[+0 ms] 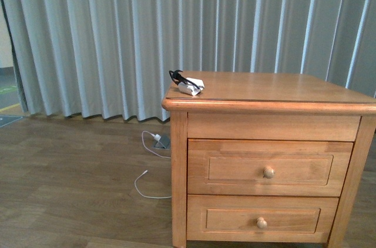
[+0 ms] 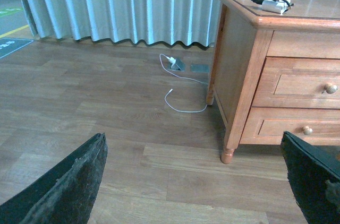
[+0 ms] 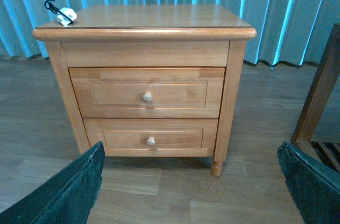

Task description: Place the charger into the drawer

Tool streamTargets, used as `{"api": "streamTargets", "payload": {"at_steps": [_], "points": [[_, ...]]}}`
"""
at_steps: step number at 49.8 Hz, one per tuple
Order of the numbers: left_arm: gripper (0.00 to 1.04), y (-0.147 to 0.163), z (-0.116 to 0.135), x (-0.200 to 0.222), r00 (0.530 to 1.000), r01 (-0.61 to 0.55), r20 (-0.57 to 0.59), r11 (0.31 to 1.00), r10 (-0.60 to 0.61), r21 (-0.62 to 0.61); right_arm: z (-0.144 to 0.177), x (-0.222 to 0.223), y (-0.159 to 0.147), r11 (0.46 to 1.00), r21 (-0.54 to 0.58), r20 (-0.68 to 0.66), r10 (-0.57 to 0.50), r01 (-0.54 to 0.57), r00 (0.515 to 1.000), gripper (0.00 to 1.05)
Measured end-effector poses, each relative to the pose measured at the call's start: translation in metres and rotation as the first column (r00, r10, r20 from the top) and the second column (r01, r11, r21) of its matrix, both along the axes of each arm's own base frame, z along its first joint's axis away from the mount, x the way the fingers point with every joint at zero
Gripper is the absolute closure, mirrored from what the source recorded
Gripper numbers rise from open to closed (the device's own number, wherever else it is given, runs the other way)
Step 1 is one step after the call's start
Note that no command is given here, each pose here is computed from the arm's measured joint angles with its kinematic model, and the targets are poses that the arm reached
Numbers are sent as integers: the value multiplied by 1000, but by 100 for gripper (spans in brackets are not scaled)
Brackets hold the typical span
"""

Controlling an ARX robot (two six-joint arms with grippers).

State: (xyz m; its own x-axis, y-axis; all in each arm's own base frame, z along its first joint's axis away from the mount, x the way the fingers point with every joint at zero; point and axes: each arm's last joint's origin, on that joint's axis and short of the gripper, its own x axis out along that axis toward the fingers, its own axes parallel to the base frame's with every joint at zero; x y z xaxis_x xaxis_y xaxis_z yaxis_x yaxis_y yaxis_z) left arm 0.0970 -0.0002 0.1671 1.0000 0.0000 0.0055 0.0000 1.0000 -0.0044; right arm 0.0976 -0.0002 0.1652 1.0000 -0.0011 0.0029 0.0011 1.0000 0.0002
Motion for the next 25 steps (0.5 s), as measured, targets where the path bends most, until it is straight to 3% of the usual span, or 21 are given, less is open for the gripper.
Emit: {"api": "streamTargets", "payload": {"at_steps": [25], "points": [[6,0,0,0,1000,0,0,1000,0,0,0,0,0,1000,0,0,0,0,1000,8]]}}
